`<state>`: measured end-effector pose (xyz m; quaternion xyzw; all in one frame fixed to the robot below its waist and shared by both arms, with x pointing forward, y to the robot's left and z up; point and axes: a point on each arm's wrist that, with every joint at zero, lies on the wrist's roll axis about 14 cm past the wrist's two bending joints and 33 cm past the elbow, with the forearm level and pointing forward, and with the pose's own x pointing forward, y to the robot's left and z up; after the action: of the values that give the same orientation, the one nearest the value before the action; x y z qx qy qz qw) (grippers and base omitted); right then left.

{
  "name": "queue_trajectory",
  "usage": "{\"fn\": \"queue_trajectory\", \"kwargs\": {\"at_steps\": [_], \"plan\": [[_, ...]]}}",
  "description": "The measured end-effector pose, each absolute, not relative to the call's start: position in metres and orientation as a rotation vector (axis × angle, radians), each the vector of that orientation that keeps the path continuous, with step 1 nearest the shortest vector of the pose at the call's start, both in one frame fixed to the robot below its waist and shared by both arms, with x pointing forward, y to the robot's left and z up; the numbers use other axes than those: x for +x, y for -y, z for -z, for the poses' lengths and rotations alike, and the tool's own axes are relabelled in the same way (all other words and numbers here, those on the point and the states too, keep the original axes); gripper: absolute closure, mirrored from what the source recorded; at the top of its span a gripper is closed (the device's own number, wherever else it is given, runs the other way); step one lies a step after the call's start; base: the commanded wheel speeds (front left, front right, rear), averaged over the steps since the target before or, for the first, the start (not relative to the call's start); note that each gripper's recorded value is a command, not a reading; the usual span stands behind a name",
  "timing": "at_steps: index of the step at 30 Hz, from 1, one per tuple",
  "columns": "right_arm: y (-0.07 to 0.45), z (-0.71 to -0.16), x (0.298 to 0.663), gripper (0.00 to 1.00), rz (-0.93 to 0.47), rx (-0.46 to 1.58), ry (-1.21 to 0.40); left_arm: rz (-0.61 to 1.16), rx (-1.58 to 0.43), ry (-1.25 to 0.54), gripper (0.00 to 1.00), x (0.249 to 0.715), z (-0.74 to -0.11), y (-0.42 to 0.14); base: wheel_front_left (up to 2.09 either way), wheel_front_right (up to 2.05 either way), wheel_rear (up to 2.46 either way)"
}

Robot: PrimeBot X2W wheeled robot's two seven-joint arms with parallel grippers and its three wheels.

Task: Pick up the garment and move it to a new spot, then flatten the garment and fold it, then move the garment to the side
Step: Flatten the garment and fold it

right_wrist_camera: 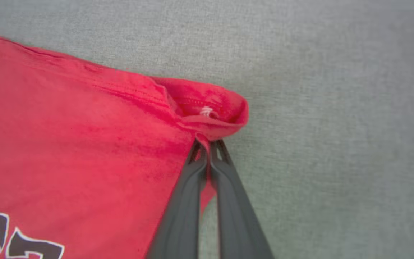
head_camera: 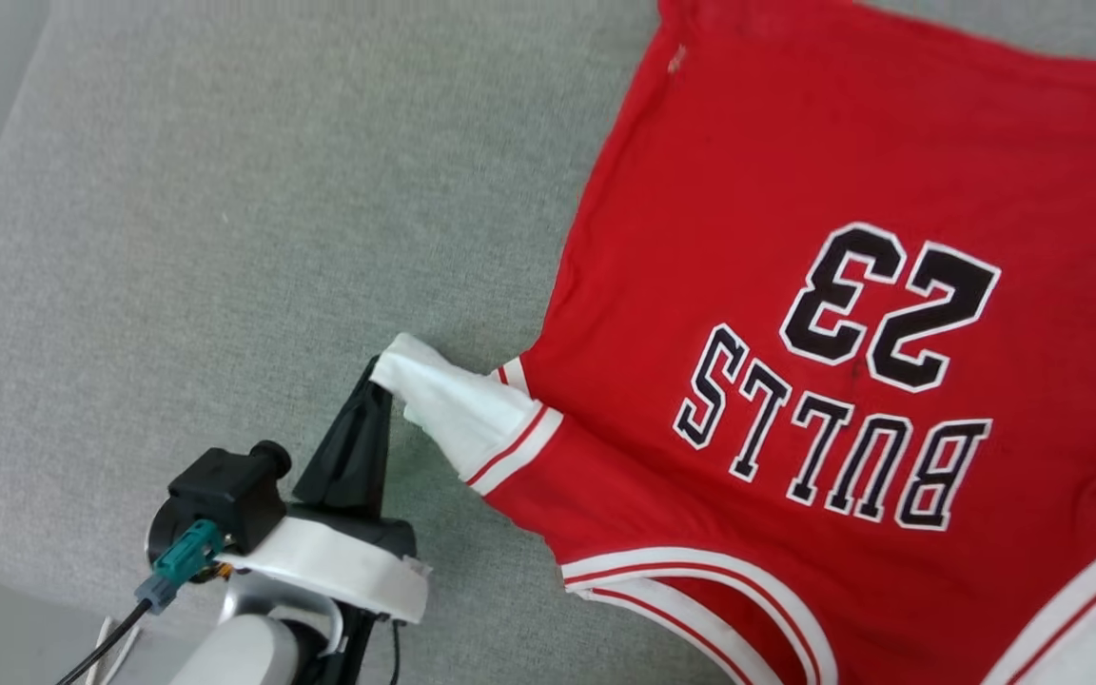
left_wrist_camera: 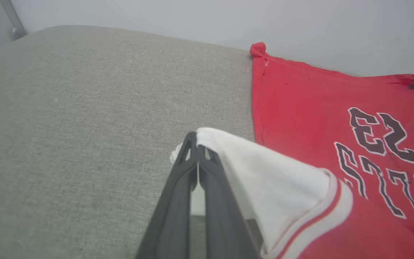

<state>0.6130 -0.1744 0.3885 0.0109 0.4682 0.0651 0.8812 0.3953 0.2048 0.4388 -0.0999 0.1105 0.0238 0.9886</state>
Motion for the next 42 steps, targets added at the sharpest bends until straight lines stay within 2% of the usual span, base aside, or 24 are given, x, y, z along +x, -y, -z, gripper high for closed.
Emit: {"fn": "queue_trajectory", "kwargs": {"at_steps": [5, 11, 18, 24, 25, 26, 27, 30, 33, 37, 38, 42], "plan": [[0.192, -0.43, 0.592, 1.0, -0.138, -0.065, -0.903, -0.07, -0.196, -0.232, 1.0, 0.378, -0.445, -0.213, 0.0, 0.0, 0.0], [0.224, -0.45, 0.525, 1.0, -0.128, -0.143, -0.902, -0.094, -0.206, -0.25, 1.0, 0.353, -0.451, -0.22, 0.0, 0.0, 0.0], [0.268, -0.417, 0.387, 1.0, -0.053, -0.092, -1.061, -0.075, -0.242, -0.258, 1.0, 0.332, -0.458, -0.21, 0.0, 0.0, 0.0], [0.264, -0.367, 0.252, 0.98, -0.007, 0.081, -1.256, -0.028, -0.236, -0.269, 1.0, 0.32, -0.463, -0.199, 0.0, 0.0, 0.0], [0.259, -0.361, 0.235, 0.66, -0.003, 0.121, -1.279, -0.019, -0.238, -0.272, 1.0, 0.319, -0.464, -0.196, 0.0, 0.0, 0.0], [0.254, -0.357, 0.221, 0.0, -0.001, 0.159, -1.289, -0.008, -0.236, -0.274, 1.0, 0.318, -0.464, -0.193, 0.0, 0.0, 0.0], [0.251, -0.355, 0.213, 0.0, 0.002, 0.185, -1.282, 0.002, -0.233, -0.273, 1.0, 0.318, -0.466, -0.191, 0.0, 0.0, 0.0], [0.249, -0.36, 0.214, 0.0, 0.029, 0.236, -1.189, 0.029, -0.231, -0.276, 1.0, 0.321, -0.469, -0.184, 0.0, 0.0, 0.0], [0.255, -0.377, 0.236, 0.0, 0.053, 0.238, -1.011, 0.033, -0.244, -0.289, 1.0, 0.319, -0.469, -0.182, 0.0, 0.0, 0.0], [0.276, -0.423, 0.289, 0.0, 0.11, 0.205, -0.667, 0.031, -0.232, -0.293, 1.0, 0.318, -0.469, -0.183, 0.0, 0.0, 0.0], [0.281, -0.454, 0.322, 0.0, 0.12, 0.194, -0.453, 0.028, -0.234, -0.289, 1.0, 0.319, -0.47, -0.184, 0.0, 0.0, 0.0], [0.269, -0.48, 0.363, 0.0, 0.08, 0.201, -0.308, 0.034, -0.221, -0.278, 1.0, 0.327, -0.474, -0.183, 0.0, 0.0, 0.0]]}}
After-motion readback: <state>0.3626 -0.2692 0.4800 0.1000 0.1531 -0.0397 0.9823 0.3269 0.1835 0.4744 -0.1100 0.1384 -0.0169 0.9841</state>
